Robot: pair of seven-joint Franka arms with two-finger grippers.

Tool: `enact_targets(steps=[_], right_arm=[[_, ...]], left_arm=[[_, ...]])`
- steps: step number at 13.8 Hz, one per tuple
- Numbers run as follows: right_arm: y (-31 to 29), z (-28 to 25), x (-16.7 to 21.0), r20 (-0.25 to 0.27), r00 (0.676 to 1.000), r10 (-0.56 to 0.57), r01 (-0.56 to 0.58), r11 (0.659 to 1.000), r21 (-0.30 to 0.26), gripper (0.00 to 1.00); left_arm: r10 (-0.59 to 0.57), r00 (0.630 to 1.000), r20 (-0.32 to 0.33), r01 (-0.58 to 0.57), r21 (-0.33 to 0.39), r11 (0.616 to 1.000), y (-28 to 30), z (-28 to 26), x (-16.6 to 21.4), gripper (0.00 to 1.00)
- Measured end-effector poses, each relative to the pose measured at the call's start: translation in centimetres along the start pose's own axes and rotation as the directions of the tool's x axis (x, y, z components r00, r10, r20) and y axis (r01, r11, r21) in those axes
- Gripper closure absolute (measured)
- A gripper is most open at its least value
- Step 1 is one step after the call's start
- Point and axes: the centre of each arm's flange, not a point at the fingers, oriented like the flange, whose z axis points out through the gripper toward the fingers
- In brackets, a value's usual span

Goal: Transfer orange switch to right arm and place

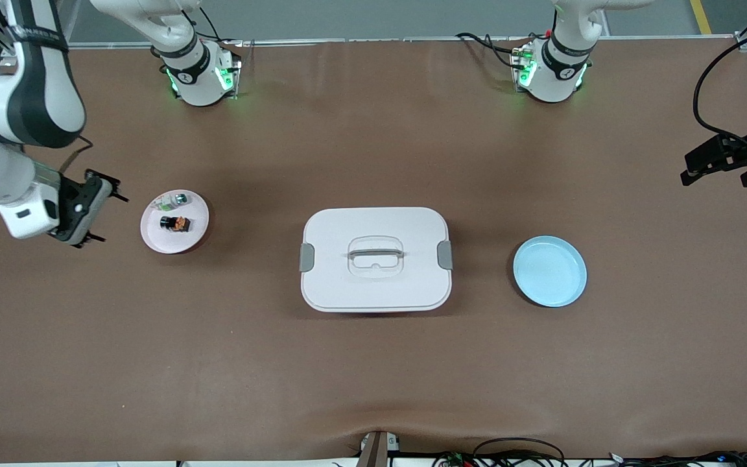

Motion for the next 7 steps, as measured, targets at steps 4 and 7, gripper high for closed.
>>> enact_targets(steps=[4, 7], right_arm=[[-0.2, -6.6, -1.4, 0.024, 0.957, 0.288, -0.288, 0.958, 0.005, 0.00], [-0.8, -9.5, -2.6, 0.024, 0.899, 0.437, -0.437, 0.899, 0.004, 0.00]], left_arm=[[0.001, 1.000, -0.001, -0.001, 0.000, 1.000, 0.0, -0.1, 0.0, 0.00], [0.001, 1.000, 0.001, -0.001, 0.000, 1.000, 0.0, -0.1, 0.0, 0.00]])
